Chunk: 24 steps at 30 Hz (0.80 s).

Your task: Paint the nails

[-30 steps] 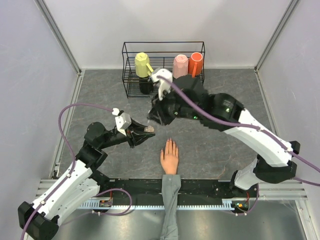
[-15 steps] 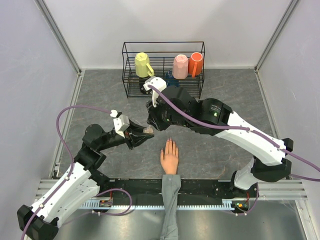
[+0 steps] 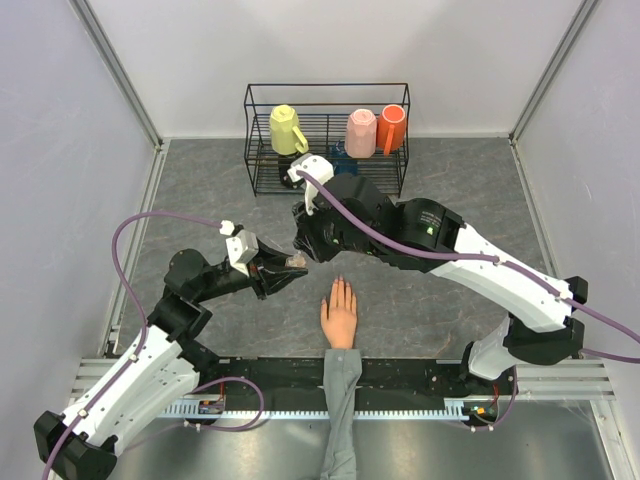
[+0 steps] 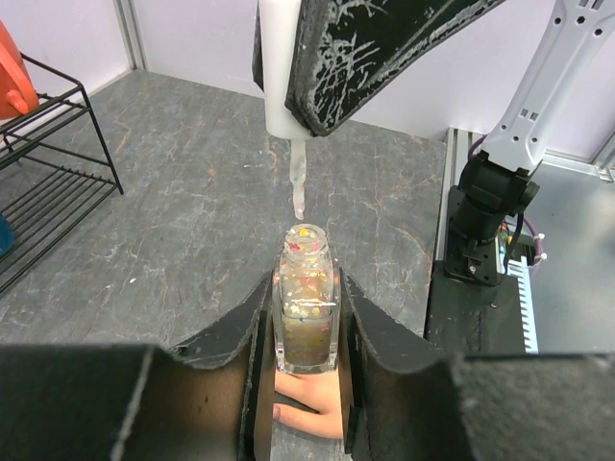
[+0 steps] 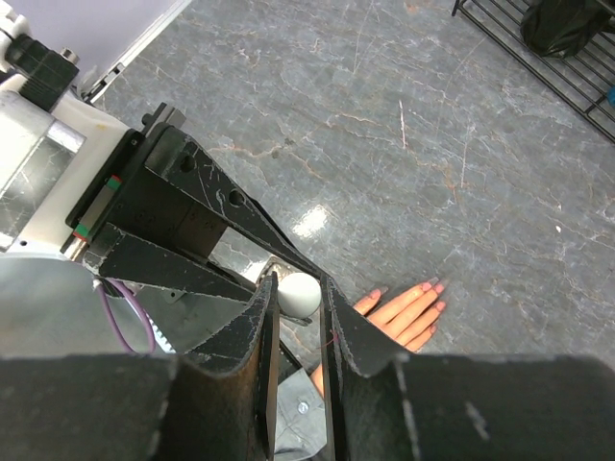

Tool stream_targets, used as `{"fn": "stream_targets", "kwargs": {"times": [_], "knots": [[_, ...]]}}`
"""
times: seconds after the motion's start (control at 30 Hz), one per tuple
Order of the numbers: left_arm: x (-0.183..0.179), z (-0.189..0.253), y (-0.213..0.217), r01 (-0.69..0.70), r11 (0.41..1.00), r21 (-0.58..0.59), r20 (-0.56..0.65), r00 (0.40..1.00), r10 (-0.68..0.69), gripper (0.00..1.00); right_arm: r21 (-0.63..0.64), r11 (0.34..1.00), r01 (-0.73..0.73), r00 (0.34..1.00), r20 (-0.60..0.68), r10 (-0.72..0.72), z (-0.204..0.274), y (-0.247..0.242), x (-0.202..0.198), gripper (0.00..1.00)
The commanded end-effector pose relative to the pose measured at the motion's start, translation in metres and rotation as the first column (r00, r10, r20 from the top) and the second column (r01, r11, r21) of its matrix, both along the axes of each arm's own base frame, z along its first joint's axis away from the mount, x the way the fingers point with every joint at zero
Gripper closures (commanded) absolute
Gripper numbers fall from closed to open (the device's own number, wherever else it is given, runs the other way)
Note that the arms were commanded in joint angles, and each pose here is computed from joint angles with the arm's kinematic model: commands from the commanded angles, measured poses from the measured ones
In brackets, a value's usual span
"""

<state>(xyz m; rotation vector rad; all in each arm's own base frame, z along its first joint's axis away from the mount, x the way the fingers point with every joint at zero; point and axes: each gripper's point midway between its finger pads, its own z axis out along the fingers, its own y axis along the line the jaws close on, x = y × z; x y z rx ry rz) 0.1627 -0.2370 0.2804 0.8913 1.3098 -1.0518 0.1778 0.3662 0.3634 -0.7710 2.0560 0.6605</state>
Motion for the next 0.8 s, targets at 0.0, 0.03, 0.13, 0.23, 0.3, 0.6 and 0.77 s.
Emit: {"fn": "stream_targets", "kwargs": {"times": [0.0, 0.03, 0.13, 0.23, 0.3, 0.6, 0.77], "knots": [[0.002, 0.004, 0.001, -0.004, 1.000, -0.002, 0.041, 0.999, 0.004, 0.98, 0.063, 0.998, 0.004, 1.000, 0.021, -0.005, 0.017, -0.001, -0.002, 1.00], [0.002, 0.004, 0.001, -0.004, 1.000, -0.003, 0.042, 0.999, 0.004, 0.98, 0.063, 0.998, 0.000, 1.000, 0.019, -0.001, 0.017, 0.000, -0.003, 1.00], [0.002, 0.005, 0.002, -0.009, 1.000, -0.004, 0.046, 0.999, 0.009, 0.98, 0.055, 0.998, -0.007, 1.000, 0.012, 0.006, 0.012, 0.001, -0.003, 1.00], [0.002, 0.005, 0.001, -0.008, 1.000, -0.004, 0.046, 0.999, 0.008, 0.98, 0.049, 0.999, -0.014, 1.000, 0.004, 0.014, 0.008, 0.003, -0.005, 1.00], [0.002, 0.005, 0.002, -0.011, 1.000, -0.005, 0.047, 0.999, 0.011, 0.98, 0.047, 0.999, -0.015, 1.000, -0.002, 0.015, 0.005, 0.004, -0.005, 1.00], [0.003, 0.005, 0.002, -0.012, 1.000, -0.006, 0.047, 0.999, 0.012, 0.98, 0.046, 0.999, -0.013, 1.000, -0.008, 0.013, 0.002, 0.002, -0.006, 1.00], [0.003, 0.005, 0.001, -0.012, 1.000, -0.005, 0.041, 0.999, 0.012, 0.98, 0.077, 0.997, -0.006, 1.000, 0.007, 0.006, 0.015, -0.002, -0.007, 1.00]]}}
